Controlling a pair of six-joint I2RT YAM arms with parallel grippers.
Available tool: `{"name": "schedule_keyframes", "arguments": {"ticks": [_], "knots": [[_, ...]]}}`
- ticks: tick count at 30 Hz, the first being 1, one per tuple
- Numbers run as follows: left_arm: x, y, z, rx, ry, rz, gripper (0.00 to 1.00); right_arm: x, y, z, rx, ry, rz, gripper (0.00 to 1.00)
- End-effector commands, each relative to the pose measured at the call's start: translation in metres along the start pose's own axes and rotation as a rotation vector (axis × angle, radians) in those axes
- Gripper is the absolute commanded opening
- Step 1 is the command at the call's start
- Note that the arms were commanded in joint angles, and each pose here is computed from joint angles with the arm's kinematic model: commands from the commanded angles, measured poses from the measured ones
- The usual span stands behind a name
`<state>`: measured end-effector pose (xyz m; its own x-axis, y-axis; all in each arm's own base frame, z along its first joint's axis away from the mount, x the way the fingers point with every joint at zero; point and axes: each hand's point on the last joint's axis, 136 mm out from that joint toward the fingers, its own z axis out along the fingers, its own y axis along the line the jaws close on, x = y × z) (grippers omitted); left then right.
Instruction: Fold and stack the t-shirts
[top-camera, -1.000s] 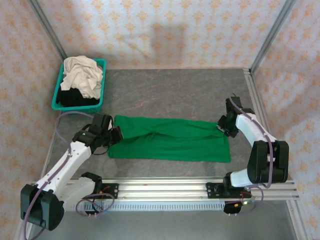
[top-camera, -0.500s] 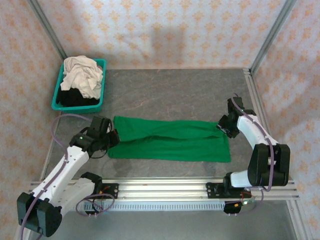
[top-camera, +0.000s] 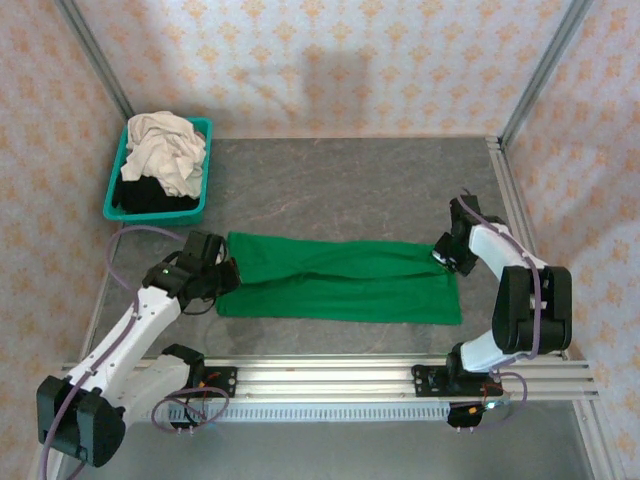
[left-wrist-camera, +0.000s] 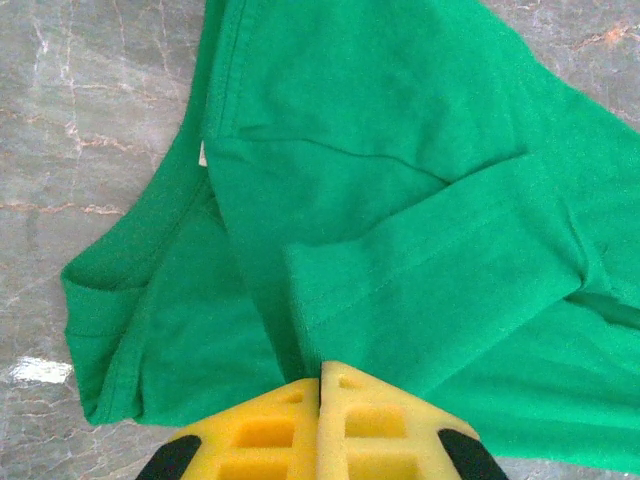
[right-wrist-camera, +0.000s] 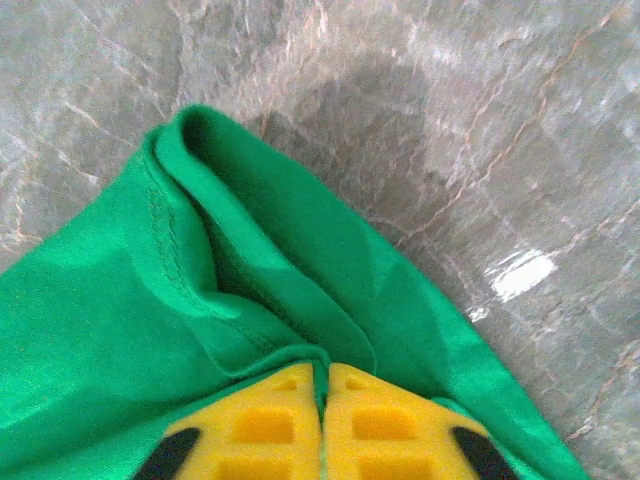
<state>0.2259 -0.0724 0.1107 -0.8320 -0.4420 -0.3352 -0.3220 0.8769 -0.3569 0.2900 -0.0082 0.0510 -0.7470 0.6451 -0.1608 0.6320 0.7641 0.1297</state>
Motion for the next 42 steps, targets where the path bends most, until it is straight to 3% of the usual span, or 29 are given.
{"name": "schedule_keyframes", "arguments": {"ticks": [1, 8, 12, 15, 19, 23, 31, 42], "knots": [[-0.033, -0.018, -0.014, -0.002, -0.084, 0.031, 0.00, -0.034, 0.007, -0.020, 0.026, -0.098, -0.006, 0.00], [-0.115, -0.067, -0.034, -0.045, -0.165, 0.146, 0.00, -0.094, 0.044, -0.049, 0.007, -0.181, -0.080, 0.00], [-0.132, -0.070, -0.041, -0.069, -0.171, 0.163, 0.00, -0.104, 0.050, -0.054, 0.015, -0.178, -0.112, 0.00], [-0.122, -0.056, -0.039, -0.086, -0.170, 0.155, 0.00, -0.096, 0.054, -0.054, -0.030, -0.196, -0.156, 0.00], [-0.091, -0.029, -0.032, -0.118, -0.123, 0.140, 0.00, -0.079, 0.027, -0.058, 0.039, -0.198, -0.150, 0.00], [-0.063, -0.012, -0.026, -0.115, -0.089, 0.111, 0.00, -0.051, 0.023, -0.044, -0.033, -0.145, -0.134, 0.00], [-0.014, 0.017, -0.005, -0.109, -0.004, 0.046, 0.00, -0.014, 0.002, -0.018, -0.012, -0.047, -0.119, 0.00], [0.010, 0.023, 0.009, -0.080, 0.036, -0.019, 0.00, 0.003, -0.019, -0.014, 0.056, -0.007, -0.117, 0.03]]}}
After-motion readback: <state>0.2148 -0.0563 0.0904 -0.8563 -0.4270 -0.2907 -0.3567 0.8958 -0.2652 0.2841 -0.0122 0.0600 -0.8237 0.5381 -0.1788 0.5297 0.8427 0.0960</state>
